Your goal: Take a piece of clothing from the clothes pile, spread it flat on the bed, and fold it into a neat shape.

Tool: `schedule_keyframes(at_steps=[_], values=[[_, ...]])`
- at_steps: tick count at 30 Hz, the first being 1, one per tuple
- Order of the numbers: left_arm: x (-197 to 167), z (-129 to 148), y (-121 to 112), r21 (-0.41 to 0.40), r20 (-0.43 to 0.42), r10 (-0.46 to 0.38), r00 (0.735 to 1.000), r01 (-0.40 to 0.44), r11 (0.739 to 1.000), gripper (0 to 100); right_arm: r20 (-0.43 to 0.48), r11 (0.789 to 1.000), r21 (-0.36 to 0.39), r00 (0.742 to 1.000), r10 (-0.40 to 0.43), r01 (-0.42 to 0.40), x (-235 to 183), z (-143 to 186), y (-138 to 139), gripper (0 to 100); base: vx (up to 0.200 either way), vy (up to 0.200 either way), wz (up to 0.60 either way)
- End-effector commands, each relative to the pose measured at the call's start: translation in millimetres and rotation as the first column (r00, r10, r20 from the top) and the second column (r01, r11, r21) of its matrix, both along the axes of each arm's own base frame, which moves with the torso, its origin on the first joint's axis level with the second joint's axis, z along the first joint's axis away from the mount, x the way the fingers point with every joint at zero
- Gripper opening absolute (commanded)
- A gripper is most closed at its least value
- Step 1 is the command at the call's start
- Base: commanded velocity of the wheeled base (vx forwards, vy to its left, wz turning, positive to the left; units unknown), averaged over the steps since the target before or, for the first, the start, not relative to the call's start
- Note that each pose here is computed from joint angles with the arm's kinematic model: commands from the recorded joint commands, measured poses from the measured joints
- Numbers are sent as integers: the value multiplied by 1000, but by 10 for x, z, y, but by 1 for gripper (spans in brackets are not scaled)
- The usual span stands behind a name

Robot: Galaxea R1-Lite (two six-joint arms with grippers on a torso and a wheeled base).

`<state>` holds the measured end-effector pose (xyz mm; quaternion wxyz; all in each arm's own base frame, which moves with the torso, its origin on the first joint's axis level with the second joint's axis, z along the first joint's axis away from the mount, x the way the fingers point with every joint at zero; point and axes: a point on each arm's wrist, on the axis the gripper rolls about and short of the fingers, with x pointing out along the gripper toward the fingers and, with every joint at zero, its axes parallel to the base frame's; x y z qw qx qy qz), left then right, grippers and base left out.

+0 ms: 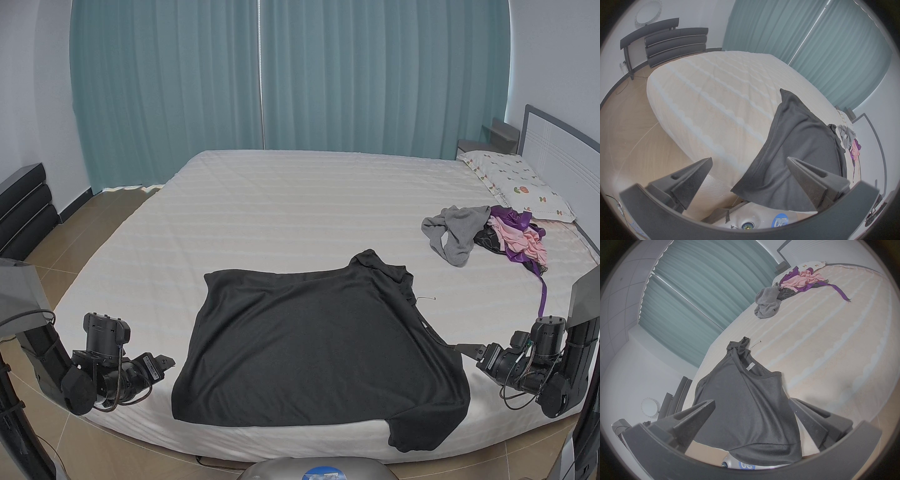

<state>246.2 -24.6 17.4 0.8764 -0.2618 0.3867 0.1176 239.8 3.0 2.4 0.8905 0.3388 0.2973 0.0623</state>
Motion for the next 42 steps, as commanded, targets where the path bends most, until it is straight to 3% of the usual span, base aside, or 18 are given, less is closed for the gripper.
schedule_keyframes(at_steps=[1,7,16,22,26,34,42], values=[[13,14,8,-9,8,13,1000,-13,1000,100,6,1000,0,1000,-1,1,3,10,0,100,200,0,0],[130,54,28,-91,40,82,996,-78,993,100,-3,1000,1,1000,2,-2,-5,-4,4,100,67,0,0],[177,86,117,-245,37,62,997,-51,968,100,-11,1000,1,1000,4,-4,-5,-23,7,100,0,0,0],[377,201,74,-344,92,69,993,-33,938,100,-14,1000,2,1000,6,-6,-2,-33,15,100,0,0,0],[677,205,33,-356,143,56,988,-1,934,100,-16,1000,2,1000,8,-8,-2,-36,18,100,0,0,0],[1486,-40,26,-350,219,62,974,20,936,100,-28,999,34,1000,-1,2,-2,-36,44,100,0,0,0],[2203,-18,-85,-343,276,47,960,52,938,100,-48,999,40,998,31,-29,-18,-68,128,100,0,0,0]])
